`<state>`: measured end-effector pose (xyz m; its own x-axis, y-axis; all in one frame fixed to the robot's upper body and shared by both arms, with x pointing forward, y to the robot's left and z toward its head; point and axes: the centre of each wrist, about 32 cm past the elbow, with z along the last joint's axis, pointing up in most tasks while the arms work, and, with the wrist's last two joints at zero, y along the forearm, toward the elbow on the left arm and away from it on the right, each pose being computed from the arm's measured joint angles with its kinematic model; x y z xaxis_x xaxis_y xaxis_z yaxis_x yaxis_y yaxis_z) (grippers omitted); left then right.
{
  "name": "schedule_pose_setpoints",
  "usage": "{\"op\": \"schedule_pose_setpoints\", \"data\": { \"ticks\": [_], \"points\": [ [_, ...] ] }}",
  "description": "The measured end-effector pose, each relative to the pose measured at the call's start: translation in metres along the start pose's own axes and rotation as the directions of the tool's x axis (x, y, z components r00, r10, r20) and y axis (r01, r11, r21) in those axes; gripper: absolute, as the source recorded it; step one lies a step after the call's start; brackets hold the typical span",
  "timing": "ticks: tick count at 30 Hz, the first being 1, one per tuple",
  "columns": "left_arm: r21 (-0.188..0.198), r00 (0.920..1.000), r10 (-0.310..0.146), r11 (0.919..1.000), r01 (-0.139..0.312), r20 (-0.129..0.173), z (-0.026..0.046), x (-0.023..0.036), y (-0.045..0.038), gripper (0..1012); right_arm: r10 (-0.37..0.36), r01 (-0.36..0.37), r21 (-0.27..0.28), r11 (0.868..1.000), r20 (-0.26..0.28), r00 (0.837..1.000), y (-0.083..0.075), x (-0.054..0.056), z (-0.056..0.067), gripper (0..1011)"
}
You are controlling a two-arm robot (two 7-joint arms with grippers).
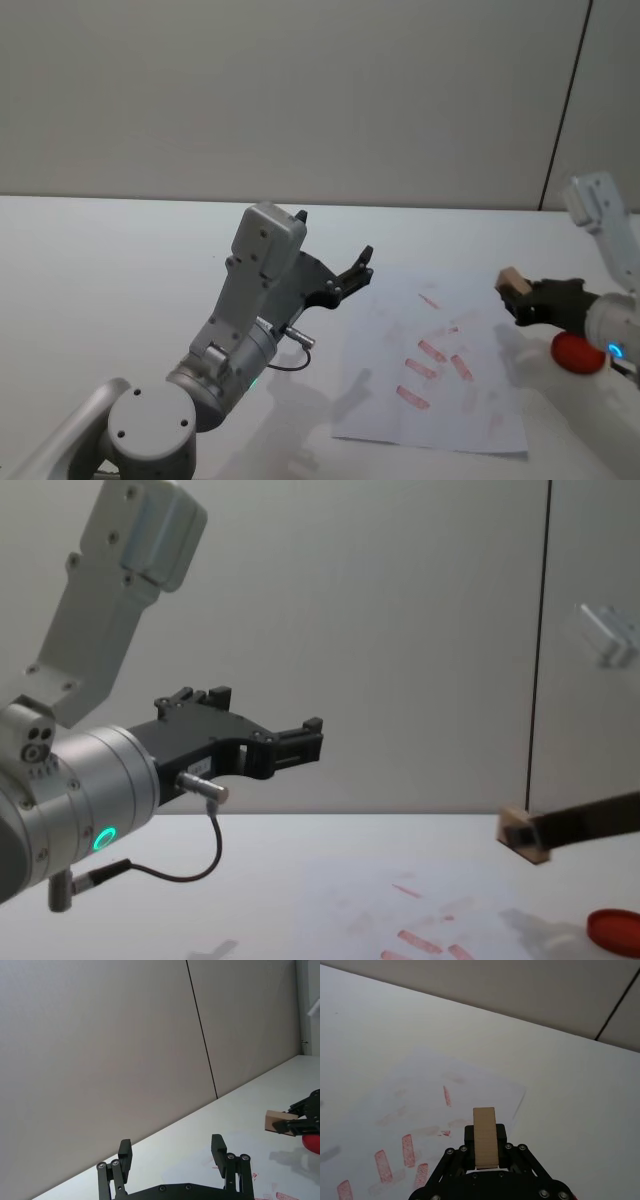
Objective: Use the one hand to pick up the stamp and affix it onto the A4 paper.
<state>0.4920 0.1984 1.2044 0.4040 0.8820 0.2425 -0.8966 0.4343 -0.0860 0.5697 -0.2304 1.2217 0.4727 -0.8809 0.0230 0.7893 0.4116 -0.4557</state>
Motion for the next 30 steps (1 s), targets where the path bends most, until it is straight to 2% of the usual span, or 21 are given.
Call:
{"op": "schedule_pose_setpoints", "data": {
  "ticks": [5,14,30],
  "points": [
    [0.000,1.0000,0.000,1.0000,0.000,0.000,0.0000,0.0000,0.0000,1002,-0.053,0.052,-0.009,0.999,-0.035,0.998,-0.013,0.003,-0.013,218],
    [0.000,1.0000,0.000,1.0000,0.000,0.000,0.0000,0.0000,0.0000,1002,-0.102,0.101,-0.012,0.995,-0.083,0.991,-0.030,0.004,-0.028,218],
    [0.000,1.0000,0.000,1.0000,0.000,0.000,0.0000,0.0000,0.0000,1002,-0.150,0.150,-0.013,0.989,-0.126,0.981,-0.044,0.007,-0.039,218]
  ]
}}
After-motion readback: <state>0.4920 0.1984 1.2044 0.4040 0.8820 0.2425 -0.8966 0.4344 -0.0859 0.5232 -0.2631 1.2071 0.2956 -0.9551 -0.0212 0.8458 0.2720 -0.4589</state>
